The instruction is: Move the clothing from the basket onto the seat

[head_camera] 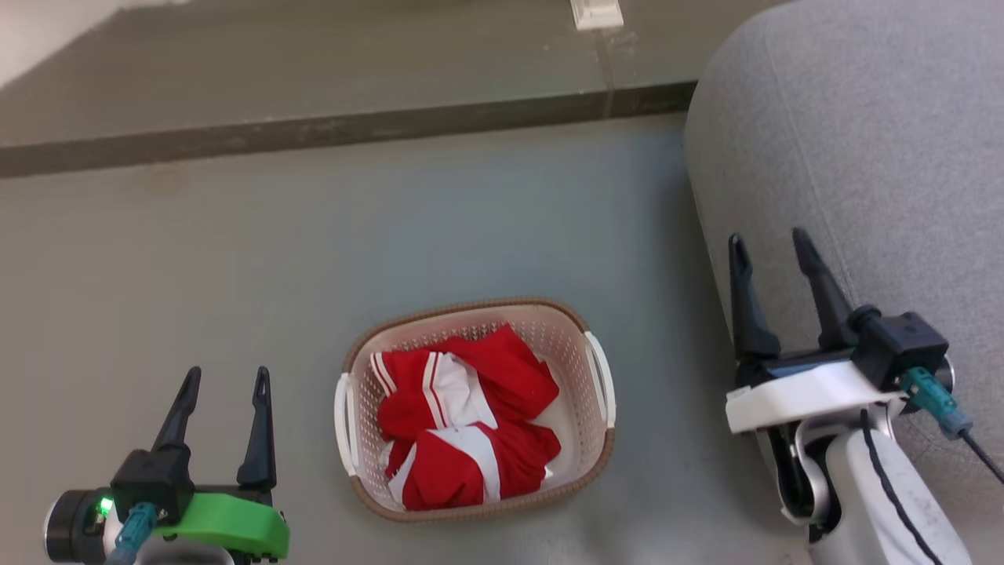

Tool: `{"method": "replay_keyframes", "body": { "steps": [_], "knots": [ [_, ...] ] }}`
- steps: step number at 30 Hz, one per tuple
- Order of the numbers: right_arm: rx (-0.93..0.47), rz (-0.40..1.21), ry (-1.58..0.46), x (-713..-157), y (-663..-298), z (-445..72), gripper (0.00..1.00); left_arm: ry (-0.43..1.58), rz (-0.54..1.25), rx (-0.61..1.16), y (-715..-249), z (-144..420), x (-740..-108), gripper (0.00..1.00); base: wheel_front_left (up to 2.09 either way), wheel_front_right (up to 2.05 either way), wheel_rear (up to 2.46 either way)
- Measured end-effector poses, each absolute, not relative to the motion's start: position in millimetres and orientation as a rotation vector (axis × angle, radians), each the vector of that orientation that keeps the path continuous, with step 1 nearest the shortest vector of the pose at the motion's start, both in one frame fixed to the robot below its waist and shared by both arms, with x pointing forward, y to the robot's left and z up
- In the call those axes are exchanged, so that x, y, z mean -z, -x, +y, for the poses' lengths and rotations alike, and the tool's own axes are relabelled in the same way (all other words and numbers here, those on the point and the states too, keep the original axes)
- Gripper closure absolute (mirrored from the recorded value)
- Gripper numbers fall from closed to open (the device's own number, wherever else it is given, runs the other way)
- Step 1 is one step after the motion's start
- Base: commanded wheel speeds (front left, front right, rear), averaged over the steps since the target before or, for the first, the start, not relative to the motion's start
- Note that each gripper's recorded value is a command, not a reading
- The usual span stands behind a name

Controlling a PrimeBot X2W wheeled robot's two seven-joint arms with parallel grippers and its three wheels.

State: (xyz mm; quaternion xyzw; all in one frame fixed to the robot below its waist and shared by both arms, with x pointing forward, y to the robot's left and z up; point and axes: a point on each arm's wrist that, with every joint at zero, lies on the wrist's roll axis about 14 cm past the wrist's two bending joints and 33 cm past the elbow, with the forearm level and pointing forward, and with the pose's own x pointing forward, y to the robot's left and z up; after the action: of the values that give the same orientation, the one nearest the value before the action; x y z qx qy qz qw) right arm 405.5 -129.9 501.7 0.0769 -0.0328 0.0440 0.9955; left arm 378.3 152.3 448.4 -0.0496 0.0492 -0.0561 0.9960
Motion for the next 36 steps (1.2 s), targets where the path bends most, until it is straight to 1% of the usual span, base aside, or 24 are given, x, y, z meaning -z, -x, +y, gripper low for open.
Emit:
{"method": "replay_keyframes", "body": {
  "steps": [6, 16, 30, 36],
  "knots": [
    [-0.037, -0.082, -0.145, -501, -427, -146, 0.00, 0.092, 0.173, 0.149, -395, 144, -420, 0.00, 0.00, 0.00, 0.00],
    [0.028, -0.093, -0.127, -494, -454, -167, 0.00, 0.054, 0.276, 0.270, -420, 116, -374, 0.00, 0.00, 0.00, 0.00],
    [0.053, -0.116, -0.120, -476, -502, -177, 0.00, 0.002, 0.395, 0.464, -449, 70, -303, 0.00, 0.00, 0.00, 0.00],
    [0.056, -0.113, -0.127, -461, -521, -179, 0.00, -0.011, 0.440, 0.503, -459, 64, -271, 0.00, 0.00, 0.00, 0.00]
  ]
}}
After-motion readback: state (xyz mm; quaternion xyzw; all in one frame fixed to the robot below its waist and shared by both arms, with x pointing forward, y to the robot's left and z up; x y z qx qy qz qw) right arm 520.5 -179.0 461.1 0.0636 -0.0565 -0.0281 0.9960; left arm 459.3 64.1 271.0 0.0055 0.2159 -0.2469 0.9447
